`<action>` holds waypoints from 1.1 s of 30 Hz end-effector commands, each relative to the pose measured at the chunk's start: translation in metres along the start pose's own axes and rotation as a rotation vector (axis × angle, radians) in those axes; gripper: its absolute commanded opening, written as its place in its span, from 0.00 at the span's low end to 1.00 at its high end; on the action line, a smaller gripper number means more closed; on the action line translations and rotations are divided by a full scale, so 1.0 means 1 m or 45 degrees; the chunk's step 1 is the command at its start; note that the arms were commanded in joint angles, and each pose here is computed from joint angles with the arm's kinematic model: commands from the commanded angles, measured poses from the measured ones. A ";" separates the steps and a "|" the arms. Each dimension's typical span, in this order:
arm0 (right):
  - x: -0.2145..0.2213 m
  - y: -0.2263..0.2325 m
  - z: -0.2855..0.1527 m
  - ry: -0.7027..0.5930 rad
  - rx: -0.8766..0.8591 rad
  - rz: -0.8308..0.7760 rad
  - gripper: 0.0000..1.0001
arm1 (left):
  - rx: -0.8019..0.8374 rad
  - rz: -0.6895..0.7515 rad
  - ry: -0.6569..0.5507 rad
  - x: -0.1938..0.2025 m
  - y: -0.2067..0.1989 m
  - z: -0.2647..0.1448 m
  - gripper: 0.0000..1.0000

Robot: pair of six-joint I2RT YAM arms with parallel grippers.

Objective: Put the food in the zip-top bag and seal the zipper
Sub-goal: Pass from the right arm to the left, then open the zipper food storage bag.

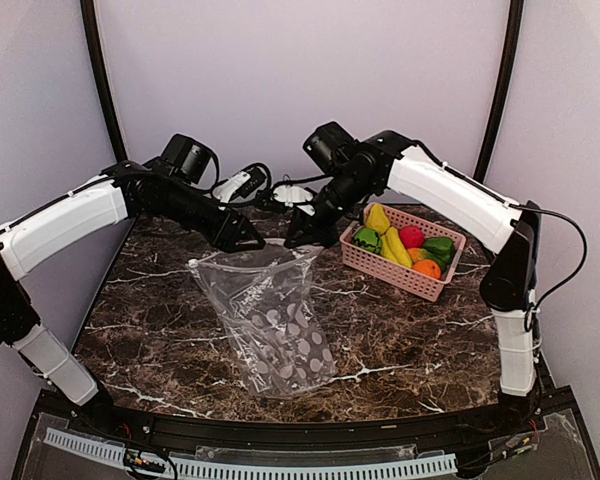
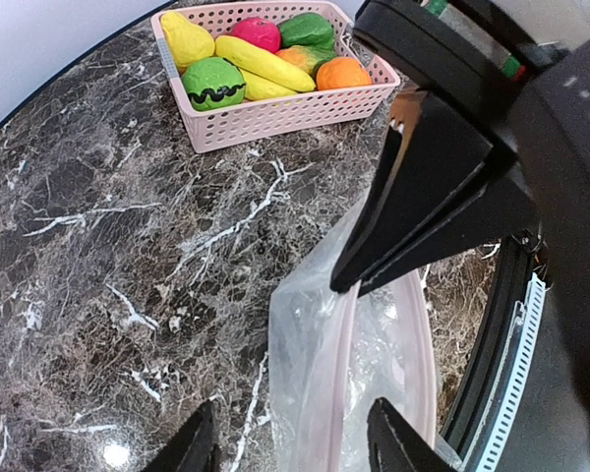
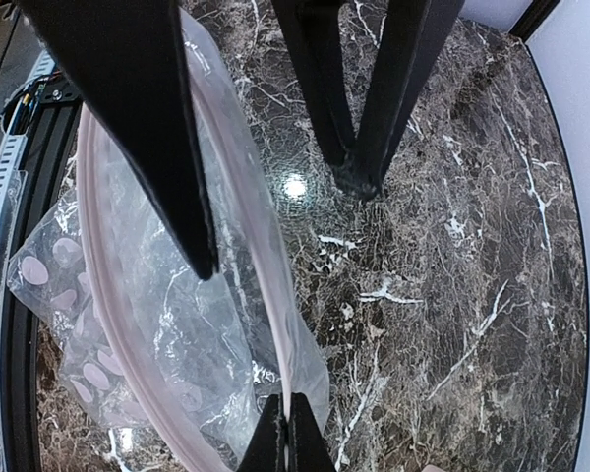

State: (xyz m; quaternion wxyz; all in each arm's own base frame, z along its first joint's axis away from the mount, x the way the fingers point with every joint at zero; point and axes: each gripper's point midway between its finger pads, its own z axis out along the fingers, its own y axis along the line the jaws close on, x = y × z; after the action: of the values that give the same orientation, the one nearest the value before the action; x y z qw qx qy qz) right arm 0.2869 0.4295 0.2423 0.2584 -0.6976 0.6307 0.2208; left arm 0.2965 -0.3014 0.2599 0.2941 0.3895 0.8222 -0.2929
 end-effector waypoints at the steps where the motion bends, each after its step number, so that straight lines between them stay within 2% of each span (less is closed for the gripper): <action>1: -0.026 0.005 -0.028 -0.100 0.041 -0.037 0.00 | -0.014 0.051 0.042 0.000 -0.003 0.003 0.47; 4: -0.030 0.006 -0.032 -0.119 0.043 -0.039 0.00 | -0.018 0.049 0.051 0.000 -0.003 0.006 0.37; 6: -0.031 0.007 -0.034 -0.128 0.041 -0.038 0.00 | -0.026 0.052 0.044 -0.002 -0.002 0.005 0.22; 9: -0.031 0.008 -0.034 -0.136 0.043 -0.027 0.01 | -0.053 0.054 0.031 -0.004 0.000 0.002 0.11; 12: -0.027 0.001 -0.038 -0.154 0.056 0.028 0.15 | -0.093 0.058 0.013 -0.008 0.004 -0.004 0.02; 14: -0.022 -0.014 -0.051 -0.183 0.087 0.096 0.29 | -0.216 0.065 0.006 -0.011 0.018 -0.015 0.01; 16: -0.024 -0.020 -0.069 -0.250 0.088 0.143 0.36 | -0.298 0.047 -0.004 -0.013 0.031 -0.029 0.01; 20: -0.033 -0.018 -0.107 -0.377 0.079 0.124 0.42 | -0.508 -0.054 -0.069 -0.023 0.069 -0.068 0.01; 22: -0.039 -0.007 -0.113 -0.407 0.061 0.050 0.45 | -0.496 -0.092 -0.113 -0.029 0.072 -0.076 0.01; 26: -0.050 -0.001 -0.103 -0.365 0.105 -0.103 0.43 | -0.332 -0.144 -0.144 -0.034 0.058 -0.062 0.01; 33: -0.065 -0.007 -0.056 -0.203 0.275 -0.412 0.35 | -0.164 -0.280 -0.210 -0.037 0.049 -0.037 0.01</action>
State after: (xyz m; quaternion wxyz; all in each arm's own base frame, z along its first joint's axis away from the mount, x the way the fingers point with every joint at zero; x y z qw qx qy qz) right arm 0.2721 0.4200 0.3438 0.3897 -0.7022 0.5465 0.2374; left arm 0.3524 -0.2496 0.3022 0.3707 0.2683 0.8563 -0.2395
